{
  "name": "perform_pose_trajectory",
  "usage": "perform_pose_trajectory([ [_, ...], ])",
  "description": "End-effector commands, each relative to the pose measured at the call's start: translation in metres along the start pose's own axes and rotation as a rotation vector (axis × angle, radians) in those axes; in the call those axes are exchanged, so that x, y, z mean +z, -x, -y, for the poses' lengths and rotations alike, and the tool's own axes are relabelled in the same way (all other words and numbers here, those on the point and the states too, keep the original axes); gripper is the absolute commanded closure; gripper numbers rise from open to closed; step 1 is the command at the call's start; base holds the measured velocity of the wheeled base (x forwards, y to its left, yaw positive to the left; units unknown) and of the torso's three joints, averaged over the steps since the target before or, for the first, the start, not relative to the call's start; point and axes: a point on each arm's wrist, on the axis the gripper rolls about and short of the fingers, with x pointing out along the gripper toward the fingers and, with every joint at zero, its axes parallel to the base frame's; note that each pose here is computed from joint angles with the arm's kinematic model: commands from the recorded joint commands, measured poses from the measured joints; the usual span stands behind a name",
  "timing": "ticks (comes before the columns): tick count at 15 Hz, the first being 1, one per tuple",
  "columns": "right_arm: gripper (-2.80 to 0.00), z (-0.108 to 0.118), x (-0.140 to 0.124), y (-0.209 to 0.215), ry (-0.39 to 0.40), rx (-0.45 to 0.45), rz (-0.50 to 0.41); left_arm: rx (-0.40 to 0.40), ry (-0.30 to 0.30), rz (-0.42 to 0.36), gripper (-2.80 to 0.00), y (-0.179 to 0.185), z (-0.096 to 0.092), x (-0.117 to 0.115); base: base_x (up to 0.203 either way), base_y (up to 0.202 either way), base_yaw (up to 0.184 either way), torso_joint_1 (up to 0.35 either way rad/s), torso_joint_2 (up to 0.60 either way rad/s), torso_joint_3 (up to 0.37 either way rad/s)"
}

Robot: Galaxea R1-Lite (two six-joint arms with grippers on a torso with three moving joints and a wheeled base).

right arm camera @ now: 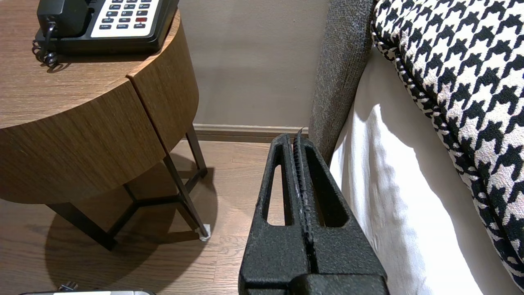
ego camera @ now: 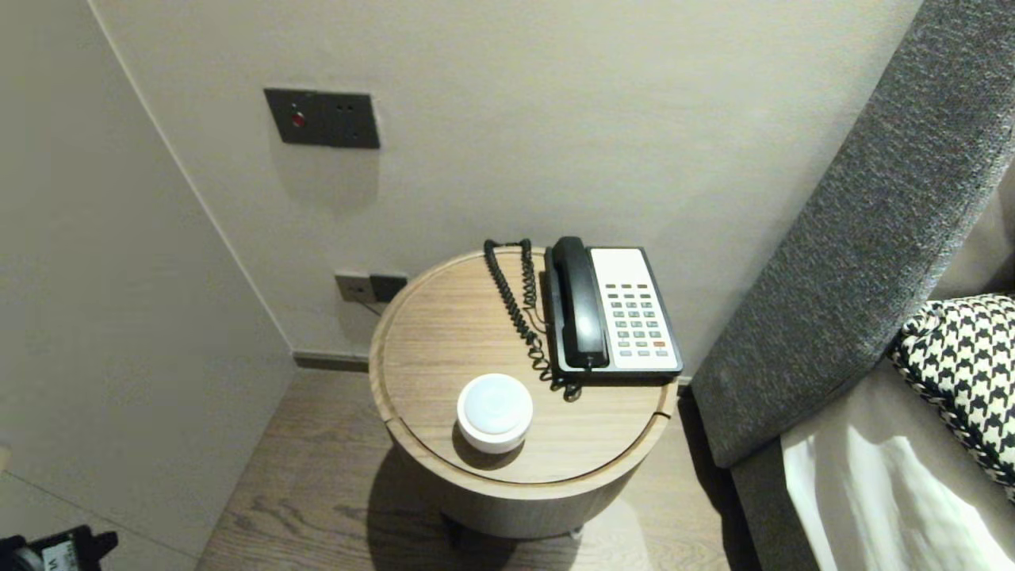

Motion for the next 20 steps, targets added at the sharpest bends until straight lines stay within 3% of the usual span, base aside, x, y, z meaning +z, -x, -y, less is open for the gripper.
perform_pose_trajectory([
  [1, 0.00, 0.000, -0.011, -0.002, 0.001, -0.001, -0.040, -0.029, -0.044, 0.188, 0.00, 0.032, -0.014, -0.026, 0.000, 0.000, 0.000, 0.000, 0.00, 0.000],
  [4, 0.00, 0.000, -0.011, -0.002, 0.001, -0.001, -0.040, 0.007, -0.146, 0.316, 0.00, 0.044, -0.029, -0.068, 0.000, 0.000, 0.000, 0.000, 0.00, 0.000],
  [6, 0.00, 0.000, -0.011, -0.002, 0.001, -0.001, -0.040, 0.060, -0.249, 0.338, 0.00, 0.045, -0.034, -0.085, 0.000, 0.000, 0.000, 0.000, 0.00, 0.000],
  [9, 0.00, 0.000, -0.011, -0.002, 0.001, -0.001, -0.040, 0.039, -0.267, 0.345, 0.00, 0.045, -0.035, -0.089, 0.000, 0.000, 0.000, 0.000, 0.00, 0.000],
  [14, 0.00, 0.000, -0.011, -0.002, 0.001, -0.001, -0.040, -0.102, -0.286, 0.484, 0.00, 0.054, -0.039, -0.106, 0.000, 0.000, 0.000, 0.000, 0.00, 0.000],
  [18, 0.00, 0.000, -0.011, -0.002, 0.001, -0.001, -0.040, -0.143, -0.272, 0.564, 0.00, 0.054, -0.040, -0.111, 0.000, 0.000, 0.000, 0.000, 0.00, 0.000],
  [20, 0.00, 0.000, -0.011, -0.002, 0.001, -0.001, -0.040, -0.162, -0.255, 0.681, 0.00, 0.053, -0.038, -0.106, 0.000, 0.000, 0.000, 0.000, 0.00, 0.000],
])
